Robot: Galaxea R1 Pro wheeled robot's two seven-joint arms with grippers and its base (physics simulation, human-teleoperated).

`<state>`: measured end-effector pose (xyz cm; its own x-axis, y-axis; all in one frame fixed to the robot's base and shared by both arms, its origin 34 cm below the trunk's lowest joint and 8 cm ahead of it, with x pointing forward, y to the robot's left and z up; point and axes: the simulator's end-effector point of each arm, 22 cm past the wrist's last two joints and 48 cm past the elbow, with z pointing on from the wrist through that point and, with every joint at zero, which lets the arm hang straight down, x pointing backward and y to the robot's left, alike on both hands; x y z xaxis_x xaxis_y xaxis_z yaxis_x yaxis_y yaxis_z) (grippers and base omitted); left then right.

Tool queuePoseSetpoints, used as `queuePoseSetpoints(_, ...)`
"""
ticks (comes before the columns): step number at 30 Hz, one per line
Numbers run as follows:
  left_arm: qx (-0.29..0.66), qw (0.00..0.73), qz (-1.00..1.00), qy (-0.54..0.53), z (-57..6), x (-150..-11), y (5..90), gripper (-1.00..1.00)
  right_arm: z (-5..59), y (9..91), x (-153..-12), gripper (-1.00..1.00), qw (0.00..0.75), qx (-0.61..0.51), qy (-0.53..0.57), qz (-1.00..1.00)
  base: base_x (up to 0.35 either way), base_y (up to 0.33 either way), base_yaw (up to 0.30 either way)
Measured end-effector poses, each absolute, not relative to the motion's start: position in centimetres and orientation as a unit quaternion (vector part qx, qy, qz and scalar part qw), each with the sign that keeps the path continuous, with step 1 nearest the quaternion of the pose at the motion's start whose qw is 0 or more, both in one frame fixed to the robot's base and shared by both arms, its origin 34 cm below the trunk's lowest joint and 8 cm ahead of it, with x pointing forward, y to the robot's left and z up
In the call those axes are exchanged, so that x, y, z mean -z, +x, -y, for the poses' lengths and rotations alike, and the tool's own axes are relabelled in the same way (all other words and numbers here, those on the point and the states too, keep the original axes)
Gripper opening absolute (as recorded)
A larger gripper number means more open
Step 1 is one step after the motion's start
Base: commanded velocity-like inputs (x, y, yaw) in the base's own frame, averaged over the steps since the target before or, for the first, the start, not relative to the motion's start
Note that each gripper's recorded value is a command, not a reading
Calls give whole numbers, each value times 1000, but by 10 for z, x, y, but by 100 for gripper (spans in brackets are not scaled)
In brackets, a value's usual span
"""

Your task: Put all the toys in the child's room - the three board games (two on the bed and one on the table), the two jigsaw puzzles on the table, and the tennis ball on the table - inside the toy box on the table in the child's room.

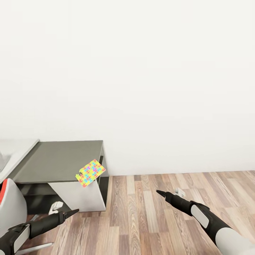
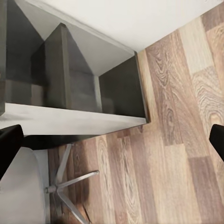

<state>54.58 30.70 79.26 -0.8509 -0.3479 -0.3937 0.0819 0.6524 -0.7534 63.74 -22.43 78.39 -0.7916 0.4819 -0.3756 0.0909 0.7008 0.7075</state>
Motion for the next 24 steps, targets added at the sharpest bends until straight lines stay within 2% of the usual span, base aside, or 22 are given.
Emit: queuePoseSetpoints(24,411,279,-865,-68,-307,-810,554,100,223,646,-805,100,296,-354,155,-873,0,0,67)
